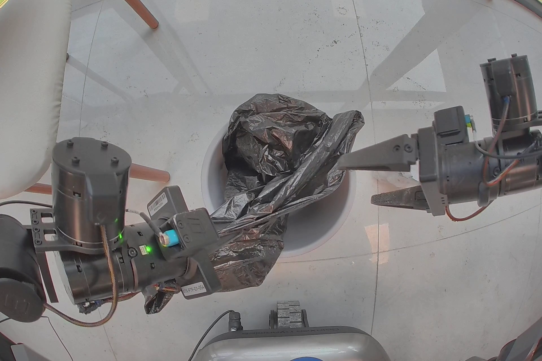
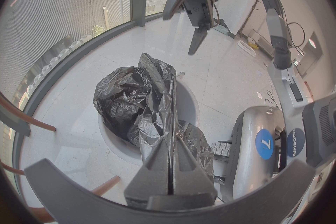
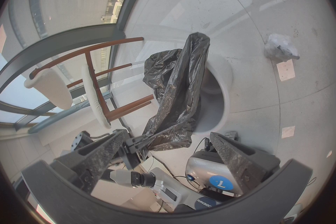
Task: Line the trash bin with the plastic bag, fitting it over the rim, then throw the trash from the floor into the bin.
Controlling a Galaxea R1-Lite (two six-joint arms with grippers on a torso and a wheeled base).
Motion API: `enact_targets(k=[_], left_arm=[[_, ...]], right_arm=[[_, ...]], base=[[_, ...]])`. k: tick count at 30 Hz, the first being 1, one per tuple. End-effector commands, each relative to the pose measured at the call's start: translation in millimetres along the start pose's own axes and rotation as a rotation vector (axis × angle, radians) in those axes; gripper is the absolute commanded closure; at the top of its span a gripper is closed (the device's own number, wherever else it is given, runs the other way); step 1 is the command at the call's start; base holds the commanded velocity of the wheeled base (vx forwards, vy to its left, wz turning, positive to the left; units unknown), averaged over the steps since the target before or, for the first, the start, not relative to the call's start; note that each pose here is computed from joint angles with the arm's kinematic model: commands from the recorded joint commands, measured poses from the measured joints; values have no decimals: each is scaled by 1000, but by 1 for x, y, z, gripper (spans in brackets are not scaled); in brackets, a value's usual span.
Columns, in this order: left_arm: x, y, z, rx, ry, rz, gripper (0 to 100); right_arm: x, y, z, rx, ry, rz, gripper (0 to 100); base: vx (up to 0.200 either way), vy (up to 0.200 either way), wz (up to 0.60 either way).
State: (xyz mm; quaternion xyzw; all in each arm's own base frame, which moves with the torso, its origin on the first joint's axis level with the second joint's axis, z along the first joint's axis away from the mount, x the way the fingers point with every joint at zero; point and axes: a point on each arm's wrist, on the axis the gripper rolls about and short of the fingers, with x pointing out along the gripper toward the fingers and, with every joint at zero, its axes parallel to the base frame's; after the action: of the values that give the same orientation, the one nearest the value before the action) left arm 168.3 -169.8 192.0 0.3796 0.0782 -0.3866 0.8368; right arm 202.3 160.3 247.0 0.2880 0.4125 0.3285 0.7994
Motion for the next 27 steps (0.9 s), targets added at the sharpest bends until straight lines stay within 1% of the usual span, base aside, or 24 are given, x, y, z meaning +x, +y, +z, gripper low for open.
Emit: enact_targets(k=[1,4,8,10,14,27], left_arm=[[-4,-4,10,-22,-19,15,100],[-4,-4,9,-28,-15,18,100],[-4,-3,11,-32,-19,23,100],[-4,-3,11,-43,-21,23,100],[-4,-2,11,-57,-22,24,100],[-4,3,18,-62,-43,40,100]], right_arm=[[27,9,2,33,23,-15,0],[38,9,4,35,26,-30,0],[50,3,6,42,-10,-102,0],[53,1,7,45,-19,-123,0],[55,-2,5,46,-11,-132,0],[68,-10,3,57,12,-167,0]], base=[[0,0,0],[0,0,0],[0,0,0],[0,0,0],[0,0,0],[0,0,0]])
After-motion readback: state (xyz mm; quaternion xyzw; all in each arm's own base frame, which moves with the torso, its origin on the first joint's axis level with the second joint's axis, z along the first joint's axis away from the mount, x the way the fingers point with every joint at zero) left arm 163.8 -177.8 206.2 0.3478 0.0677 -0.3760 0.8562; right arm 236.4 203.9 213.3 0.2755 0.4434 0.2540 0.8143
